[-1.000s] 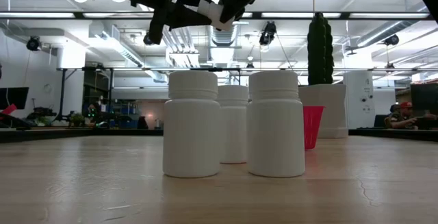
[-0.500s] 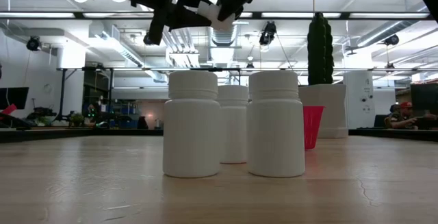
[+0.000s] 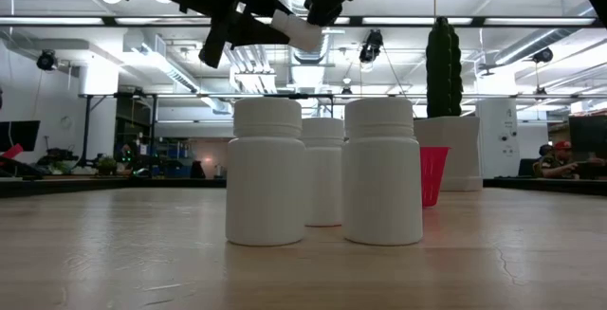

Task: Pick and place pill bottles into a basket
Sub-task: Adjust the white pill bottles in the red basket

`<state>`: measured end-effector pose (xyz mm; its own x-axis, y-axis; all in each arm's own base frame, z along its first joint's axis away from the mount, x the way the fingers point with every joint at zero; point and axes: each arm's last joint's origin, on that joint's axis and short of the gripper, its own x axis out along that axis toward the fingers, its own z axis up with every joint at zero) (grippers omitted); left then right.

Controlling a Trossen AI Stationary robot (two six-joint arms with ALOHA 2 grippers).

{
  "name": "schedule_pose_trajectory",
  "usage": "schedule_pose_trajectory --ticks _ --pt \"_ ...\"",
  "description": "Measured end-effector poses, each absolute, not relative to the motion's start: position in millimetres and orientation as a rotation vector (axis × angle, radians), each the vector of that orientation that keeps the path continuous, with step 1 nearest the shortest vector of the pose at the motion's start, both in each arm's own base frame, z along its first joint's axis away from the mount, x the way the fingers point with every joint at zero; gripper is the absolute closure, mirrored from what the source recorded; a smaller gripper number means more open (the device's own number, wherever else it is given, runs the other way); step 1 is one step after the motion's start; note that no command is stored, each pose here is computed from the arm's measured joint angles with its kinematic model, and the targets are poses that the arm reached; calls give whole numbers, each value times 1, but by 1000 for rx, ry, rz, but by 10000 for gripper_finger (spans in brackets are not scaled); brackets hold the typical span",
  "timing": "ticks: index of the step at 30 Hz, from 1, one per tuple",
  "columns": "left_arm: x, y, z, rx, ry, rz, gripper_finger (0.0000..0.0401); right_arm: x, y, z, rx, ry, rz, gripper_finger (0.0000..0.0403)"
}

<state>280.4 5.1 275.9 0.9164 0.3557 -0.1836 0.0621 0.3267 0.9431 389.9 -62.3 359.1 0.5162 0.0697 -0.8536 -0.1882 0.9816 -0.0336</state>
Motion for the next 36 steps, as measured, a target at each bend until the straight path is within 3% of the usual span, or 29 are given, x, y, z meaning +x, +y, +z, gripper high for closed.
schedule_pose_trajectory --ticks 7,15,27,31,36 --pt "280 5 273 1201 411 194 245 372 -70 379 -203 1004 42 191" --pt "279 5 272 1138 416 191 246 342 -92 407 -316 1001 -222 191" --pt "281 4 278 987 392 148 246 291 -144 459 -267 730 -456 195" --pt "282 3 278 980 393 146 246 278 -154 470 -235 623 -368 221" --pt "282 3 278 956 390 150 246 280 -159 468 -214 537 -230 291"
